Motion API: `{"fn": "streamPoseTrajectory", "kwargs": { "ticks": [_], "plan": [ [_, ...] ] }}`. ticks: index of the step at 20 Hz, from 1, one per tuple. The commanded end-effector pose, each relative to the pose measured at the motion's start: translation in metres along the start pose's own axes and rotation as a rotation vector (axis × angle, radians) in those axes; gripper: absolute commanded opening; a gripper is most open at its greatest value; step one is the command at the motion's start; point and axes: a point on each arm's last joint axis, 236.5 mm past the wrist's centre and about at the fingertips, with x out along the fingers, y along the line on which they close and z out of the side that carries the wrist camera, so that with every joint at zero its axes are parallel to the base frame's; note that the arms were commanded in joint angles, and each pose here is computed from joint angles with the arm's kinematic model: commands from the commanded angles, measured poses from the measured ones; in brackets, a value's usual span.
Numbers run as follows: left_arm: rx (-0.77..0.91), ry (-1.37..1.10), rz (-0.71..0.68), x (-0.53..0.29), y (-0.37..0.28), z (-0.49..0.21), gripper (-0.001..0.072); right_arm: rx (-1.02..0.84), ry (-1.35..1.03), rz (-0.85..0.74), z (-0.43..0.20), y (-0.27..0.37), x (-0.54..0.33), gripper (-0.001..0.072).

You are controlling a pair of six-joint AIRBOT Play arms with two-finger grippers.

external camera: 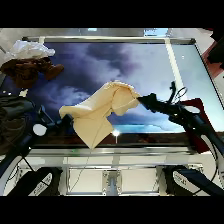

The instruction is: Fold the shirts.

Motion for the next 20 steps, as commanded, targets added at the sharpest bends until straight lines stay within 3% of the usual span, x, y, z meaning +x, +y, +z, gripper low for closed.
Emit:
{"fn": "streamPoseTrajectory", "kwargs": {
  "ticks": [1, 5, 12, 16, 20],
  "plan": [
    [0.292, -0.223, -0.181, -0.072, -0.100, 0.071, 0.0007, -0.185, -0.033, -0.064, 0.016, 0.026, -0.050, 0.0027],
    [0.589, -0.486, -0.243, -0.225, -0.184, 0.110, 0.0007, -0.473, -0.147, -0.250, 0.031, 0.084, -0.142, 0.0027],
    [0.827, -0.887, -0.340, -0.465, -0.253, 0.093, 0.0005, -1.004, -0.673, -0.457, 0.037, 0.281, -0.288, 0.0024],
    [0.867, -0.966, -0.362, -0.502, -0.264, 0.088, 0.0005, -1.106, -0.813, -0.468, 0.064, 0.337, -0.317, 0.0024],
    [0.873, -0.699, -0.193, -0.403, -0.251, 0.123, 0.0005, -0.983, -0.633, -0.356, 0.119, 0.303, -0.274, 0.0025]
  ]
}}
